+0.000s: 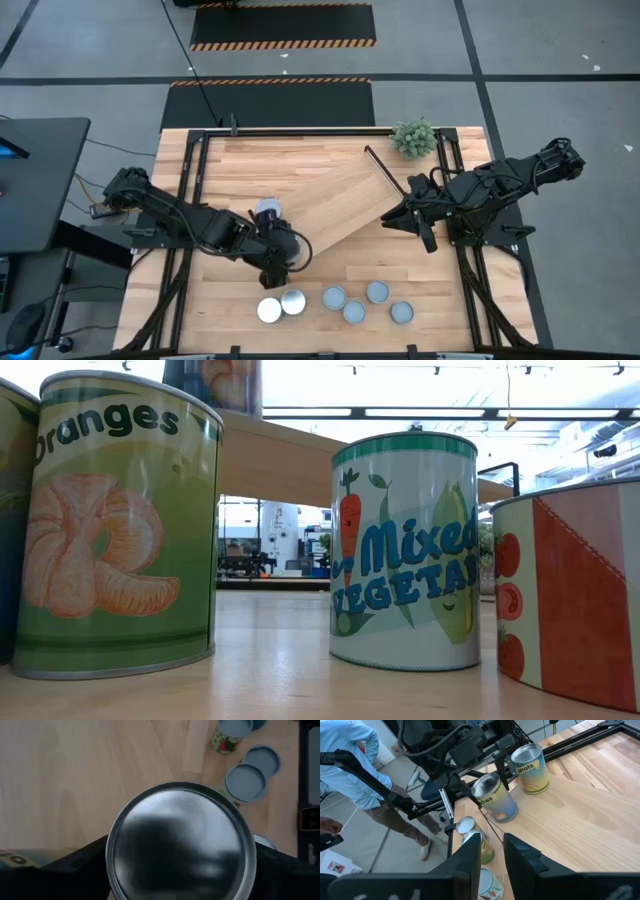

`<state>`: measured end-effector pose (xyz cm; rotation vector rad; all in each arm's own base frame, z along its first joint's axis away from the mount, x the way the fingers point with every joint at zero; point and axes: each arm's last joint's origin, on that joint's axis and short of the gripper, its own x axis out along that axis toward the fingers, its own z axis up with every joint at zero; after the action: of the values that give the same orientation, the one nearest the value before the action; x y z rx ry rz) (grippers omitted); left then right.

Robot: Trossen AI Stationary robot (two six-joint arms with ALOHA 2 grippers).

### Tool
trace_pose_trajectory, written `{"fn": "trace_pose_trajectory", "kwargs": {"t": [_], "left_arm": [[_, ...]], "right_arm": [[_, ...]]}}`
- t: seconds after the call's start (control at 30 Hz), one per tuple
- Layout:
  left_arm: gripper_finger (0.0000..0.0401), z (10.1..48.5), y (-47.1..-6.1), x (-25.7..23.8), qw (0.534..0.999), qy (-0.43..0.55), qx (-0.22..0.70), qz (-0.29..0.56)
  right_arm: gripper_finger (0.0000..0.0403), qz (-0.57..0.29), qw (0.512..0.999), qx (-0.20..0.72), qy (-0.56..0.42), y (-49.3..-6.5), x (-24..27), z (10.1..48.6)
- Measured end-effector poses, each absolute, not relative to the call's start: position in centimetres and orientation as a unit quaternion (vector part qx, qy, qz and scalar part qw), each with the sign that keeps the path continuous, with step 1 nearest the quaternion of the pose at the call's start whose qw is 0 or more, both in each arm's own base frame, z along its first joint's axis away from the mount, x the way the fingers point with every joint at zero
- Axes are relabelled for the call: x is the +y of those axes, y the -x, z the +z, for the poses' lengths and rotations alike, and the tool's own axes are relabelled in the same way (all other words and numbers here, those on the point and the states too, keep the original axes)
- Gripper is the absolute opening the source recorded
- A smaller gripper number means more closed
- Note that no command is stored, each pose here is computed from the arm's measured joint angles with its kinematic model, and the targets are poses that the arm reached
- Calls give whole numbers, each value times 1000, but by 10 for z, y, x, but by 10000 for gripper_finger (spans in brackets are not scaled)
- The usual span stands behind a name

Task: Pick and place cans onto a shelf
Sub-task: Put the canned peaches on the shelf

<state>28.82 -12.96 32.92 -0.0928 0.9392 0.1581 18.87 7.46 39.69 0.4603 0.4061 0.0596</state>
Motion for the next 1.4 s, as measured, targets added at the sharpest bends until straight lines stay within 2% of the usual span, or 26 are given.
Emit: {"fn": "trace_pose_trajectory", "kwargs": {"t": [0.17,1.17,1.4], "left_arm": [[355,328,-289,-128,882,60,463,64],[357,325,-282,-121,865,76,478,135],[357,345,-273,-119,864,85,481,121]], "right_arm": [[90,29,953,200,-227,-189,75,397],[90,40,952,199,-230,-189,75,398],[90,45,956,188,-221,-208,83,394]]}}
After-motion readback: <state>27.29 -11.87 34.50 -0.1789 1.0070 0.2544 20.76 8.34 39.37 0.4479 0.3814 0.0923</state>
